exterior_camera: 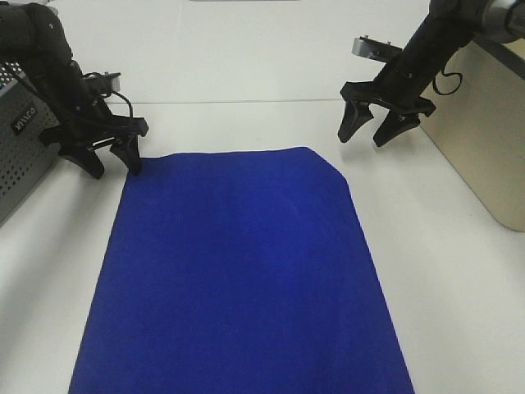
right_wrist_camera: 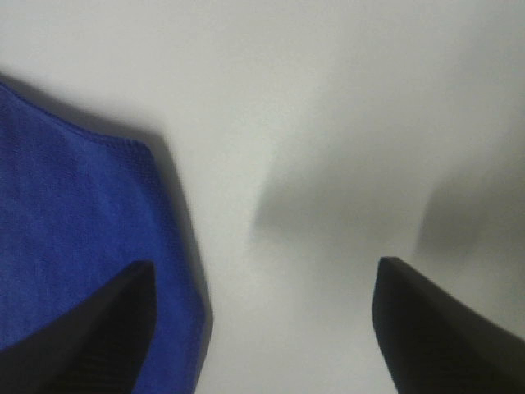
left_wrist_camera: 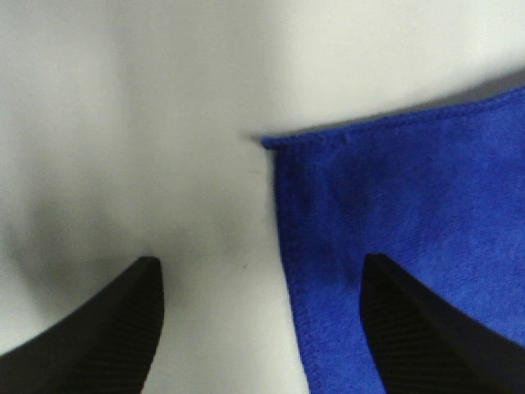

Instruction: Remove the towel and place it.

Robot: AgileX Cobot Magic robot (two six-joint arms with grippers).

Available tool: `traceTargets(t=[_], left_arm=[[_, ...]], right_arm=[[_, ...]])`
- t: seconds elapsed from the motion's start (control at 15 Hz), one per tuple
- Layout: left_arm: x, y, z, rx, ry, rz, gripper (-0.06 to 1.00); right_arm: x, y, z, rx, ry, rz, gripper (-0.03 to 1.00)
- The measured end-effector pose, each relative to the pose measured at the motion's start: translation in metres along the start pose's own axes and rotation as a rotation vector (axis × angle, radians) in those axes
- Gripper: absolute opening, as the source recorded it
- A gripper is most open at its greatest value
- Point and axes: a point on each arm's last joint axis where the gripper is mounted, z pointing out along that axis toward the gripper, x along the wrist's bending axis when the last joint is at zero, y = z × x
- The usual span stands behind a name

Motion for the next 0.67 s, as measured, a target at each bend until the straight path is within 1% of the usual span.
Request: traceTargets(t=[0.27,0.67], left_arm=[[-0.001,0.001,0.002,-0.001,-0.018,0.022,0.65],[-0.002,0.002,0.002,-0.018,-0.027,0.029,0.65]], right_arm=[[-0.008,-0.003,0.021,0.038,0.013,0.013,0.72],[-0.007,-0.002,0.025,0.032,0.05,0.022,0.72]])
